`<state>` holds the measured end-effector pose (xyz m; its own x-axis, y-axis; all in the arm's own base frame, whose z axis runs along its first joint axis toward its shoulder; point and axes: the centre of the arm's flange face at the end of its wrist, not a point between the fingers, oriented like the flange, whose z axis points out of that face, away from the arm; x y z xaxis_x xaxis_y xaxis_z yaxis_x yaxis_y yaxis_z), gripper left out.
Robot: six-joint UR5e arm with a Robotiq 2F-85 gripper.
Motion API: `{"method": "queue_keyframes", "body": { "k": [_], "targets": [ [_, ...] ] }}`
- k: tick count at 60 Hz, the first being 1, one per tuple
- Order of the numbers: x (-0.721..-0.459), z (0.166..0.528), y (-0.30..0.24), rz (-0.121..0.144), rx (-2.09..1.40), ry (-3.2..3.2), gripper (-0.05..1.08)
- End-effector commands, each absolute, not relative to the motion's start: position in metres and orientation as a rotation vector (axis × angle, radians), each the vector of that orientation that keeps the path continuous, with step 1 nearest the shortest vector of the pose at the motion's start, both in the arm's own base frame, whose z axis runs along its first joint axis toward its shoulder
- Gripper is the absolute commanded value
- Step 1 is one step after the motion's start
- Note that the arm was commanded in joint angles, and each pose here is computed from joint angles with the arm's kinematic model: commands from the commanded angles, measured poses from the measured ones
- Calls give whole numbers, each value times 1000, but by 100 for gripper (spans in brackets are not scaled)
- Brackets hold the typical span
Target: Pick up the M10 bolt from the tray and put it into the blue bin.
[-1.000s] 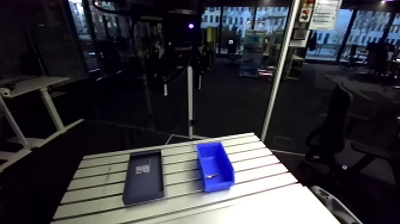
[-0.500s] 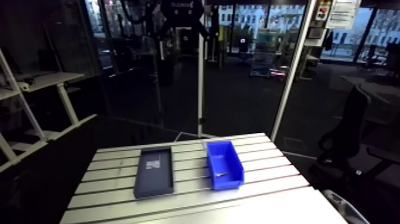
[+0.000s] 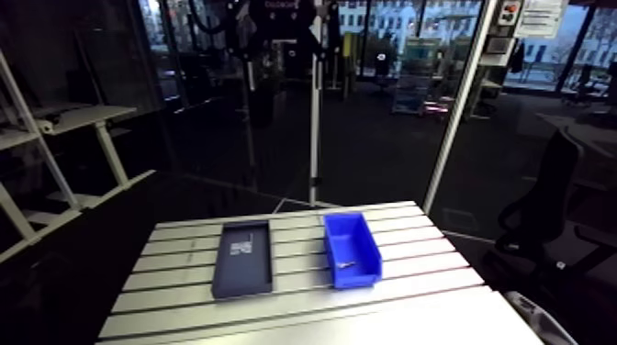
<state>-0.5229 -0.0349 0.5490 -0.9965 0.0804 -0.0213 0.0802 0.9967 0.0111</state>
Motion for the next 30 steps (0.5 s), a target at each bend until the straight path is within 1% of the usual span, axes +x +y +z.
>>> {"method": "queue_keyframes", "body": {
  "k": [1, 27, 30],
  "targets": [
    [-524, 548, -44, 16, 98, 3118, 1],
    [-526, 545, -46, 14, 90, 3112, 1],
    [-526, 544, -51, 19, 76, 3112, 1]
  ]
}}
